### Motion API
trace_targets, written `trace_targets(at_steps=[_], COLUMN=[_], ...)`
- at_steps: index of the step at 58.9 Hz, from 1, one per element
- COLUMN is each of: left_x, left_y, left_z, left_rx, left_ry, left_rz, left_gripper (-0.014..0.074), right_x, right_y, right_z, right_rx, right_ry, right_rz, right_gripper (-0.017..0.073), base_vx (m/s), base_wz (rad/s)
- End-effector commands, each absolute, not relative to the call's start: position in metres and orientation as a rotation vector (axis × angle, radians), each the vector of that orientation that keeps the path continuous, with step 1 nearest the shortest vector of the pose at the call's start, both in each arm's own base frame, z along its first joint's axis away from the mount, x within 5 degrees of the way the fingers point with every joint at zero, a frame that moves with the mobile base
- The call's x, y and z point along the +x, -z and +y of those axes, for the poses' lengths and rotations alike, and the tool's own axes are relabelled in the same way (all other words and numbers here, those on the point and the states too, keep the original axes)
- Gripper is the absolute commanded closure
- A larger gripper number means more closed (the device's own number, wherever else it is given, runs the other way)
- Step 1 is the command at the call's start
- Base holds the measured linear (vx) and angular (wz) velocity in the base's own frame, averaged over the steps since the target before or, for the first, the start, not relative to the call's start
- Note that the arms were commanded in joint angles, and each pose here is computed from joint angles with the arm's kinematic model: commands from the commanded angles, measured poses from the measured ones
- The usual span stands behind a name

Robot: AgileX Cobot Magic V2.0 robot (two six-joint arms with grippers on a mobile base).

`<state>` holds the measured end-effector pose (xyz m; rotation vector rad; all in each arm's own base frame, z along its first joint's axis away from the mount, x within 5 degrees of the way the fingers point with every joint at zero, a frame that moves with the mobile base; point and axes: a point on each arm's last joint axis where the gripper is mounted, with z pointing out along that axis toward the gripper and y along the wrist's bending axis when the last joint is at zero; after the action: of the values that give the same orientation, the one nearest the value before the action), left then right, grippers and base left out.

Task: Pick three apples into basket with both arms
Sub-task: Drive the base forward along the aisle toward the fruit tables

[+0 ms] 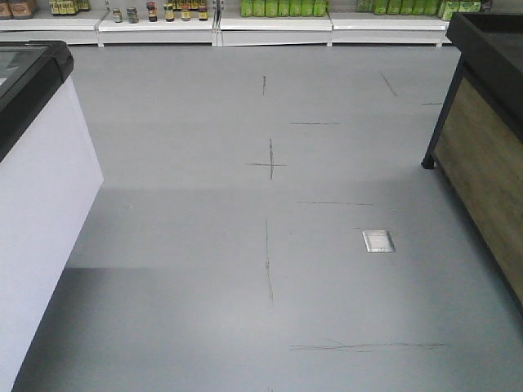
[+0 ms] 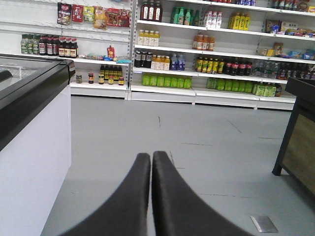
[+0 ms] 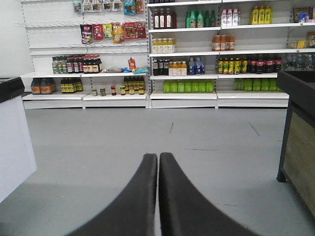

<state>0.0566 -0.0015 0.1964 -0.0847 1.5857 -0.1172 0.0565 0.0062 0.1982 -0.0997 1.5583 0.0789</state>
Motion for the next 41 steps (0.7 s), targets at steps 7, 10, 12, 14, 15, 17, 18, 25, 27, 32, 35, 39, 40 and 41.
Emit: trace_targets(at_steps=[7,10,12,14,15,17,18,25,27,32,35,39,40,41], left_x=[0.0542,0.0542,0.0542,0.0542,0.0542,0.0542,0.0542,0.0542,0.0542,0.0542,0.0542,0.0542,0.0542,0.0542], left_y=[-0.2117,-0.2117,-0.2117,-0.2117,-0.2117,-0.2117,-0.2117,-0.2117,-0.2117,-0.2117,-0.2117,-0.2117,-0.2117,-0.2117], left_z=[-0.0007,-0.0007,-0.0007,-0.0007,-0.0007,-0.0007,-0.0007,-0.0007,-0.0007,-0.0007,-0.0007,-0.0007,-0.0007,-0.0007], left_rx=[-0.094,-0.094,-0.094,-0.094,-0.094,-0.094,-0.094,-0.094,-0.094,-0.094,-0.094,-0.094,-0.094,-0.094], left_ry=[0.123,0.123,0.123,0.123,0.123,0.123,0.123,0.123,0.123,0.123,0.123,0.123,0.123,0.123], left_rz=[1.48,1.48,1.48,1.48,1.48,1.48,1.48,1.48,1.48,1.48,1.48,1.48,1.48,1.48], left_gripper=[0.0599,0.0599,0.0599,0.0599,0.0599,0.0599,0.0599,0.0599,0.0599,0.0599,0.0599,0.0599,0.0599,0.0599], right_x=[0.0557,0.0557,0.0557,0.0557,0.0557,0.0557,0.0557,0.0557,0.0557,0.0557,0.0557,0.0557,0.0557,0.0557], right_y=[-0.202,-0.202,-0.202,-0.202,-0.202,-0.202,-0.202,-0.202,-0.202,-0.202,-0.202,-0.202,-0.202,-0.202], right_z=[0.0066,0.0066,0.0066,0.0066,0.0066,0.0066,0.0066,0.0066,0.0066,0.0066,0.0066,0.0066,0.0066,0.0066], right_rx=[-0.112,-0.112,-0.112,-0.112,-0.112,-0.112,-0.112,-0.112,-0.112,-0.112,-0.112,-0.112,-0.112,-0.112], right_ry=[-0.068,-0.068,-0.068,-0.068,-0.068,-0.068,-0.068,-0.068,-0.068,-0.068,-0.068,-0.068,-0.068,-0.068], right_rz=[1.486,1.487,1.487,1.487,1.487,1.487,1.487,1.487,1.487,1.487,1.487,1.487,1.487,1.487], right_gripper=[0.0564,0.0564,0.0564,0.0564,0.0564,0.0564,0.0564,0.0564,0.0564,0.0564,0.0564,0.0564,0.0564,0.0564], base_vx=[0.0,0.0,0.0,0.0,0.0,0.0,0.0,0.0,0.0,0.0,0.0,0.0,0.0,0.0], base_wz=[0.0,0.0,0.0,0.0,0.0,0.0,0.0,0.0,0.0,0.0,0.0,0.0,0.0,0.0])
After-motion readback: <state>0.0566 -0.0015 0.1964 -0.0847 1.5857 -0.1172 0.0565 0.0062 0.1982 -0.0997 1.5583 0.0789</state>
